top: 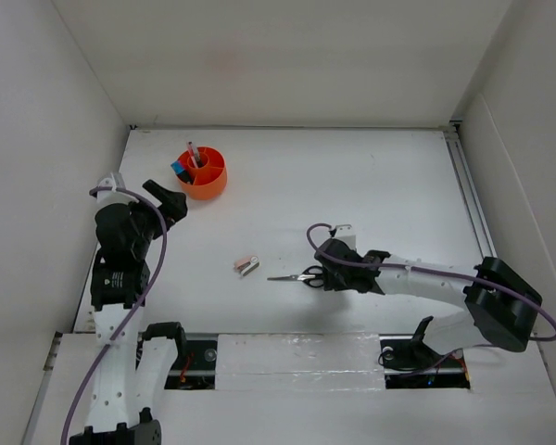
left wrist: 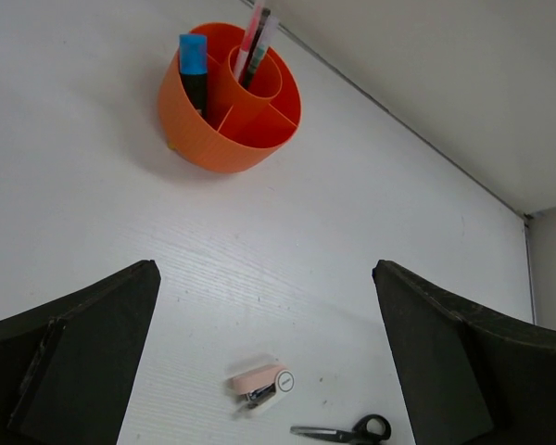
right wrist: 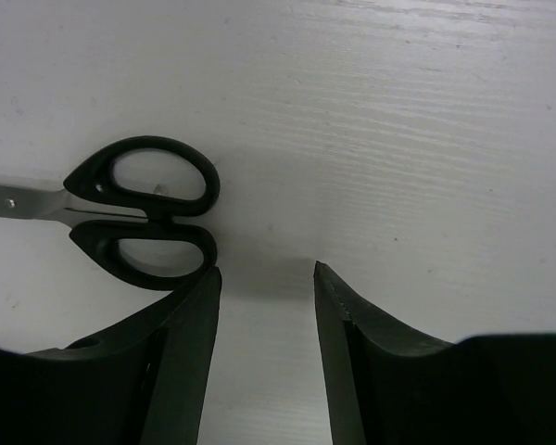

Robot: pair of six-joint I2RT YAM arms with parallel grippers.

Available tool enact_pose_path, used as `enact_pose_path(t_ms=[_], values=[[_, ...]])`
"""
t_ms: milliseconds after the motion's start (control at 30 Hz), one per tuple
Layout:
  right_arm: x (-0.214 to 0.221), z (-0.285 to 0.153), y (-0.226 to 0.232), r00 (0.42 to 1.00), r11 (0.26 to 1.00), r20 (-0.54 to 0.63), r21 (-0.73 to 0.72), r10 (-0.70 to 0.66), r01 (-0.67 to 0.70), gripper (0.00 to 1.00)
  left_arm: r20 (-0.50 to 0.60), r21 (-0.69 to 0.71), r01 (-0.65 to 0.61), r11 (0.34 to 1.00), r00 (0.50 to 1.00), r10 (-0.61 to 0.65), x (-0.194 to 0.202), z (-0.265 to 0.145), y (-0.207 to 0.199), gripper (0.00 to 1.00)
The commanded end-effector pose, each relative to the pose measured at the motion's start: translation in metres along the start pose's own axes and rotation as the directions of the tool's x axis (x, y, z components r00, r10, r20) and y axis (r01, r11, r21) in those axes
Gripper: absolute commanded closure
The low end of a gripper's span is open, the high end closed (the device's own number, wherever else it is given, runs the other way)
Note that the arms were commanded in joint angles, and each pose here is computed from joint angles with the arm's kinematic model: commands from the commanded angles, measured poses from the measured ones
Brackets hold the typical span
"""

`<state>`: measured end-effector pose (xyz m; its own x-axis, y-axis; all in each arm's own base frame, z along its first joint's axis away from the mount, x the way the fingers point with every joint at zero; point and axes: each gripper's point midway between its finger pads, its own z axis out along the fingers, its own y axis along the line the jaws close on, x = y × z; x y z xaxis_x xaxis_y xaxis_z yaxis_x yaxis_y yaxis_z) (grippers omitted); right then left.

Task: Sort the stationery into containers
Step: Pick up the scissors from the center of the board.

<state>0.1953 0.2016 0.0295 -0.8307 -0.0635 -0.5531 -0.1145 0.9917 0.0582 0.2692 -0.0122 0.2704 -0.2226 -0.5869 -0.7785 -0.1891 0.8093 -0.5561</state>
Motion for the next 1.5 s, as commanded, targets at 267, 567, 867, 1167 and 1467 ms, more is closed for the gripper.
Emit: enact_pose_path(t_ms=[267,567,867,1167,1467], values=[[-0.033,-0.001,0.032,0.997,0.996,0.071,-0.087,0.028,-0.022,0.49,-0.009,0.089,-0.045,0.995,0.999,0.046,-0.006,0.003,-0.019,0.0],[-0.04,-0.002,0.04,0.996,0.996,0.081,-0.085,0.033,-0.026,0.52,-0.025,0.115,-0.044,0.992,0.999,0.048,-0.003,0.002,-0.024,0.0],[-0.033,0.0,0.048,0.998,0.995,0.062,-0.093,0.03,-0.024,0.53,-0.03,0.124,-0.053,0.991,0.998,0.057,0.0,0.003,-0.024,0.0],[-0.003,0.004,0.04,1.0,0.998,0.013,-0.07,0.002,-0.001,0.53,-0.043,0.127,-0.052,0.991,0.997,0.057,0.002,0.004,-0.024,0.0],[0.001,0.013,0.036,1.0,1.0,0.002,-0.031,-0.004,0.004,0.55,-0.047,0.135,-0.051,0.99,0.997,0.058,0.003,0.004,-0.025,0.0]])
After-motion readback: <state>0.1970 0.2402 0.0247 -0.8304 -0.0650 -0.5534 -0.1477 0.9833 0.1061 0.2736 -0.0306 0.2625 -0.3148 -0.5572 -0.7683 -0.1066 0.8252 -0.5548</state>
